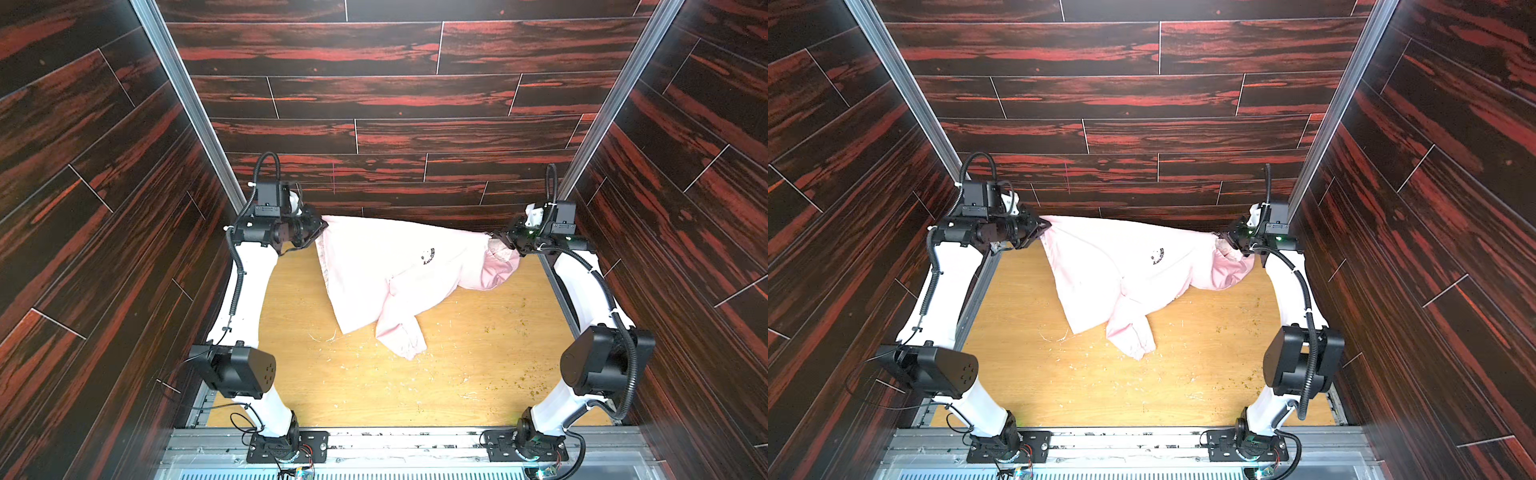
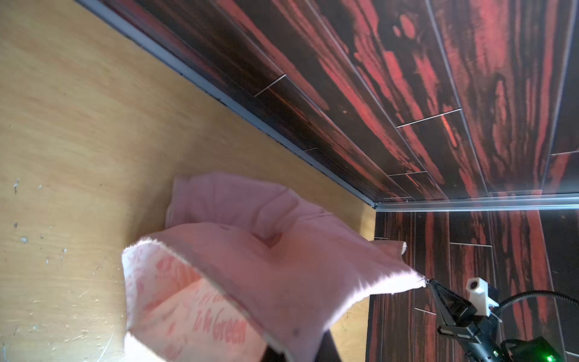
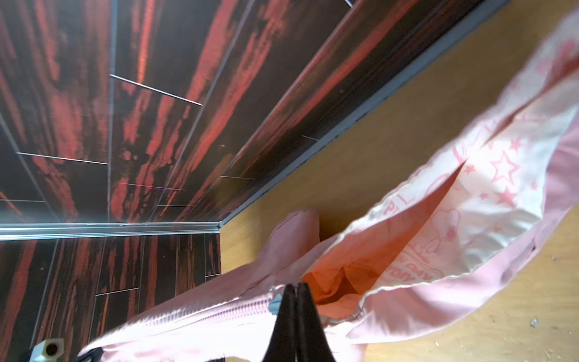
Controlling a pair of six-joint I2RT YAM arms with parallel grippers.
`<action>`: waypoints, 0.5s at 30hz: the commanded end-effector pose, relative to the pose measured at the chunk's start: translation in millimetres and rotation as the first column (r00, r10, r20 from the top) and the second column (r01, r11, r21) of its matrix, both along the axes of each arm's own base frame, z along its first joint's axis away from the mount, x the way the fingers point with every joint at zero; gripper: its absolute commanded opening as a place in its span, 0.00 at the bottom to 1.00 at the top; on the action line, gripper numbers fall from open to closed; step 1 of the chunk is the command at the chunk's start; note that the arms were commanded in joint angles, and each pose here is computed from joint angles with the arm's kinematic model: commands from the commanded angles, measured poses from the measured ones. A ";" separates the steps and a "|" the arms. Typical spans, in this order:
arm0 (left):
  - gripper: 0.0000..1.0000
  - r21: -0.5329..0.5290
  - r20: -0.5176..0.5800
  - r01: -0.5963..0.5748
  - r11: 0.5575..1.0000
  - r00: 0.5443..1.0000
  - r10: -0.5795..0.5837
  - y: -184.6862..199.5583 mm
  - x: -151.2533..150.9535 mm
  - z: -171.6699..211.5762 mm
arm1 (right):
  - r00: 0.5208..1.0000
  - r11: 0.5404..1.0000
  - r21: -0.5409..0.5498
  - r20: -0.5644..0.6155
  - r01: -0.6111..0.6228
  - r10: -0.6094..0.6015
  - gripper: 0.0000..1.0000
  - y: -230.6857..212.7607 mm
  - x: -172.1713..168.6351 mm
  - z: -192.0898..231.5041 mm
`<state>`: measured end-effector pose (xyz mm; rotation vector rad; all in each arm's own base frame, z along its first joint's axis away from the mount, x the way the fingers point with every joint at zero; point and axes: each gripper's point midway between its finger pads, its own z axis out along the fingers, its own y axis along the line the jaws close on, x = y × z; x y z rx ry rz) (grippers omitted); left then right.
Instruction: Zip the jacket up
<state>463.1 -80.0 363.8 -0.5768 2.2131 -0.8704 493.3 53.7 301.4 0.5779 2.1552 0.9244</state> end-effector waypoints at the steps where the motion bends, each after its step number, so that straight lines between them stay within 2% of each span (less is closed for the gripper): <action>1: 0.49 0.081 -0.054 -0.090 0.993 0.994 0.094 43.0 -13.6 -14.4 | 0.996 0.993 -0.091 -0.043 0.074 -0.078 0.10 -39.8 -4.7 -14.4; 2: 0.79 0.100 -0.087 -0.091 0.991 0.991 0.099 44.9 -22.3 -27.5 | 0.994 0.991 -0.114 -0.072 0.072 -0.081 0.28 -41.3 -12.4 -25.3; 3: 0.99 0.122 -0.117 -0.093 0.988 0.987 0.108 47.5 -34.6 -43.3 | 0.991 0.985 -0.150 -0.086 0.085 -0.099 0.49 -46.3 -22.1 -36.3; 4: 1.00 0.155 -0.128 -0.120 0.981 0.982 0.140 54.1 -46.4 -57.4 | 0.987 0.973 -0.200 -0.089 0.114 -0.134 0.62 -55.1 -33.4 -46.2; 5: 1.00 0.177 -0.121 -0.140 0.974 0.979 0.163 58.7 -56.6 -64.9 | 0.984 0.961 -0.239 -0.084 0.136 -0.160 0.72 -61.4 -44.1 -52.5; 7: 1.00 0.213 -0.096 -0.211 0.954 0.967 0.235 71.9 -77.2 -91.3 | 0.979 0.928 -0.332 -0.051 0.171 -0.198 0.99 -74.4 -65.1 -58.9; 9: 0.99 0.285 -0.072 -0.254 0.924 0.956 0.285 86.0 -98.1 -106.8 | 0.970 0.884 -0.415 -0.013 0.215 -0.242 0.99 -88.2 -79.9 -61.2; 11: 0.99 0.363 -0.027 -0.320 0.875 0.935 0.353 104.3 -112.9 -117.0 | 0.931 0.780 -0.518 0.102 0.350 -0.350 0.98 -116.2 -92.5 -52.5; 12: 1.00 0.394 0.015 -0.349 0.850 0.927 0.374 112.0 -117.3 -119.6 | 0.897 0.702 -0.561 0.229 0.439 -0.378 0.99 -127.4 -98.9 -47.6; 13: 1.00 0.419 0.103 -0.373 0.828 0.925 0.365 117.6 -112.4 -115.4 | 0.858 0.649 -0.563 0.374 0.511 -0.352 0.99 -130.3 -107.8 -37.9; 14: 0.99 0.454 0.121 -0.356 0.817 0.933 0.340 118.5 -114.2 -121.0 | 0.818 0.622 -0.549 0.487 0.559 -0.306 0.99 -127.5 -115.6 -28.1; 15: 1.00 0.505 0.133 -0.327 0.799 0.944 0.302 119.8 -115.8 -131.5 | 0.800 0.621 -0.552 0.558 0.557 -0.222 0.99 -117.2 -124.5 -36.1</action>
